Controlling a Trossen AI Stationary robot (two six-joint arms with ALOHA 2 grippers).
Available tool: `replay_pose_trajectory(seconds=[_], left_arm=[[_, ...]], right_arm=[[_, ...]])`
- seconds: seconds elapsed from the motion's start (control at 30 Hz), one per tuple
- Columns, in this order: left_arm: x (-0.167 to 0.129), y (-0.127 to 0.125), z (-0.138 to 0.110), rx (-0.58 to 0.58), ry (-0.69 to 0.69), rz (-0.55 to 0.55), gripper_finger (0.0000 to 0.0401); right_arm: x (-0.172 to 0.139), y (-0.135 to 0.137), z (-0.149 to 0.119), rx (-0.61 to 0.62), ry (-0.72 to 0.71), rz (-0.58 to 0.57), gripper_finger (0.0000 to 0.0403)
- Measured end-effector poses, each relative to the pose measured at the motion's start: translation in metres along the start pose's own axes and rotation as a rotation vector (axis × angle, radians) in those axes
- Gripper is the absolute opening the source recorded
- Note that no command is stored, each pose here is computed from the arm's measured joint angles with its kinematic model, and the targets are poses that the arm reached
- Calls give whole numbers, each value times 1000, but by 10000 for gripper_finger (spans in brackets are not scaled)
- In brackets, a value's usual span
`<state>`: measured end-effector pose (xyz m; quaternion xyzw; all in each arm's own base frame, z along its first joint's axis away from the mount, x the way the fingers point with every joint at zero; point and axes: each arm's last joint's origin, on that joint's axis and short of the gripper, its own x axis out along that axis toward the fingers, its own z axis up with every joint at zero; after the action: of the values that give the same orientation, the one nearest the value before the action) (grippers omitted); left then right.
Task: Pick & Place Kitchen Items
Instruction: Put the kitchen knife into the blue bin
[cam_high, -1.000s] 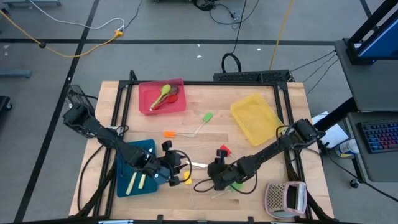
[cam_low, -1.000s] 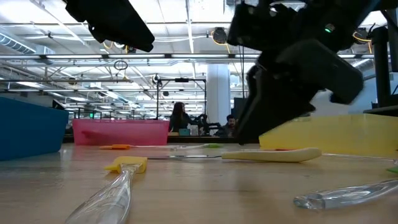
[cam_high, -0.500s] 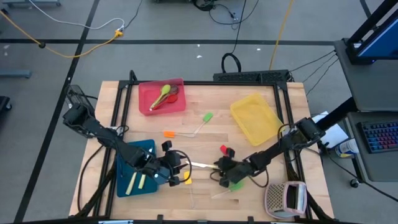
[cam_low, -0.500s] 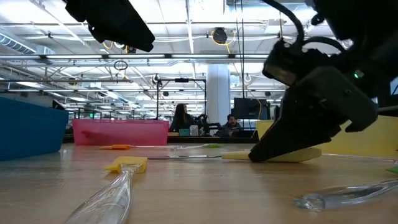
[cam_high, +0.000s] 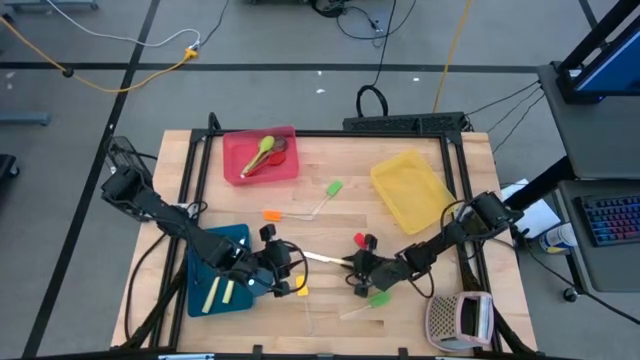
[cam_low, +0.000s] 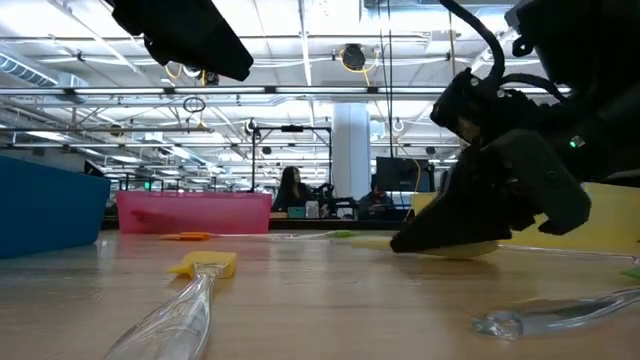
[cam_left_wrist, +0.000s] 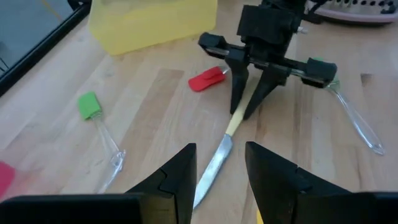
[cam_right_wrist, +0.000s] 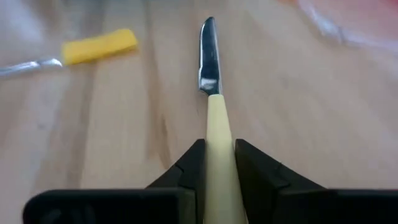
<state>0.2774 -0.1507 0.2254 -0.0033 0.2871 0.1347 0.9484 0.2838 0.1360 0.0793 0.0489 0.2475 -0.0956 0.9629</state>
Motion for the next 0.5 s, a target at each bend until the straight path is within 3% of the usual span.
replay_pose_trajectory(seconds=[0.17, 0.37, 0.5], left_arm=[[0, 1, 0, 20, 2, -1, 143], [1, 3, 1, 27, -28, 67, 143], [-5, -4, -2, 49, -32, 42, 143]], right_arm=[[0, 11, 28, -39, -157, 19, 58], [-6, 16, 56, -93, -250, -31, 60], [-19, 15, 64, -124, -246, -113, 61]])
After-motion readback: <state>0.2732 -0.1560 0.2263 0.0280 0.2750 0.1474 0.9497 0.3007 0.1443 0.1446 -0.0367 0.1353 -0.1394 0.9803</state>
